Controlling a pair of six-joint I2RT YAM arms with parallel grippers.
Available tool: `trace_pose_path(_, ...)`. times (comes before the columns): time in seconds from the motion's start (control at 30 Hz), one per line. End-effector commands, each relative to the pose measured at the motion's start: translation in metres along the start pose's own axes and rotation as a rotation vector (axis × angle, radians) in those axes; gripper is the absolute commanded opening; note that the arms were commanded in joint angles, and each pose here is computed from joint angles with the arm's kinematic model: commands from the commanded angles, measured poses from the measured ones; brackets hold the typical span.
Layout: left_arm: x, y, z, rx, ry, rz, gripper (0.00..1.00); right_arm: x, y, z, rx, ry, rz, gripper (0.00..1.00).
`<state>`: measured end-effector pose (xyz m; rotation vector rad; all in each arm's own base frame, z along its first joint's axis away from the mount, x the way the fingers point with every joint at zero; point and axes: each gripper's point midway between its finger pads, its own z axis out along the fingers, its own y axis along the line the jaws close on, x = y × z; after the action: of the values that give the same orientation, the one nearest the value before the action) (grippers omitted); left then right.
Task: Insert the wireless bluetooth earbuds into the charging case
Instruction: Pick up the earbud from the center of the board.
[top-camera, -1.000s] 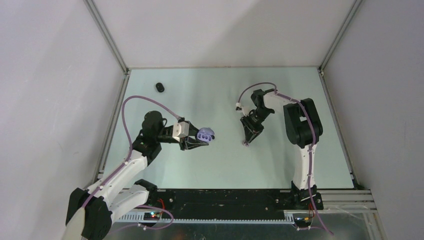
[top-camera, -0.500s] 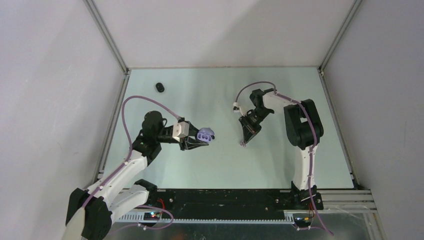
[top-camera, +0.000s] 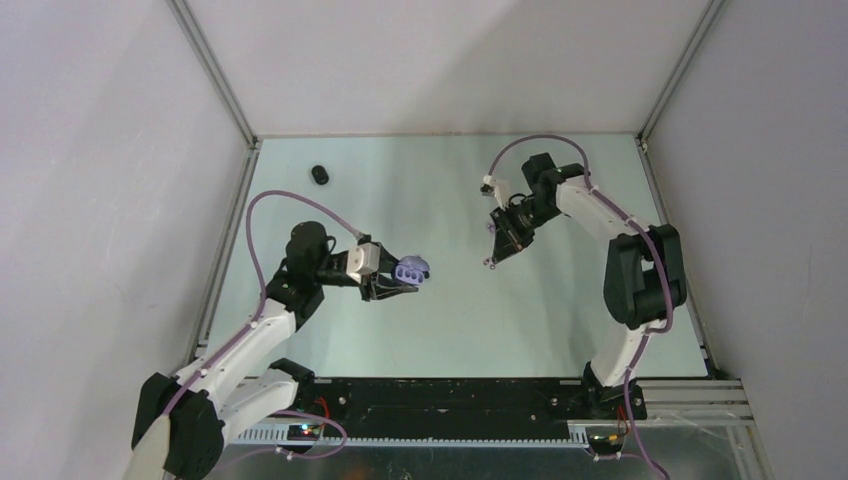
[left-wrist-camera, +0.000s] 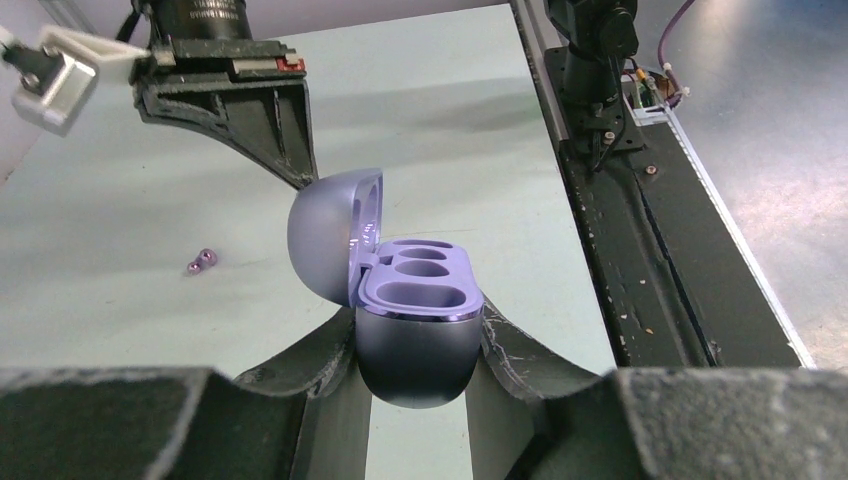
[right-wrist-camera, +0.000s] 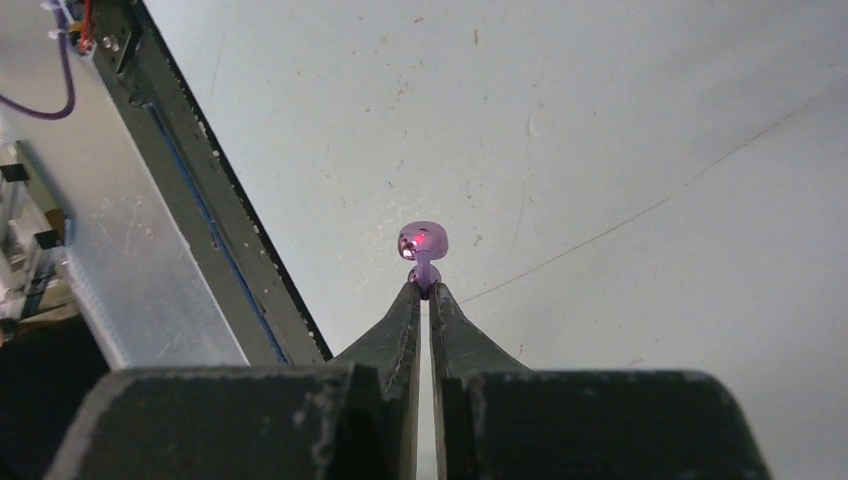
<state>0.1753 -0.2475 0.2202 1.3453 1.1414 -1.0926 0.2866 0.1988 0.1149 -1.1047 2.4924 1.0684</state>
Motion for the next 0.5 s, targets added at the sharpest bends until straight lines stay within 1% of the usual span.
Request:
trace_pose_path(0.0, -0.014, 0.008, 0.003, -0.001, -0.015, 0.048, 0.00, -0.032, 0.023, -0.032, 0.089, -0.128, -0.128, 0.07)
trace_pose_path(0.03, -0.013, 0.008, 0.005, 0.005, -0.013, 0.040, 0.00, -0.039, 0.027, -0.036, 0.109, -0.155, -0.151, 0.07)
trace_pose_path(0.23, -0.006, 0.008, 0.009, 0.018, -0.007, 0.008, 0.00, -0.080, 0.067, -0.092, 0.300, -0.351, -0.332, 0.07)
trace_pose_path(0.33, -0.008, 0.011, 0.010, 0.016, -0.008, -0.014, 0.00, -0.096, 0.086, -0.113, 0.333, -0.428, -0.375, 0.07)
trace_pose_path(0.47, -0.015, 0.014, 0.012, 0.026, -0.010, -0.069, 0.00, -0.113, 0.127, -0.135, 0.326, -0.525, -0.457, 0.07)
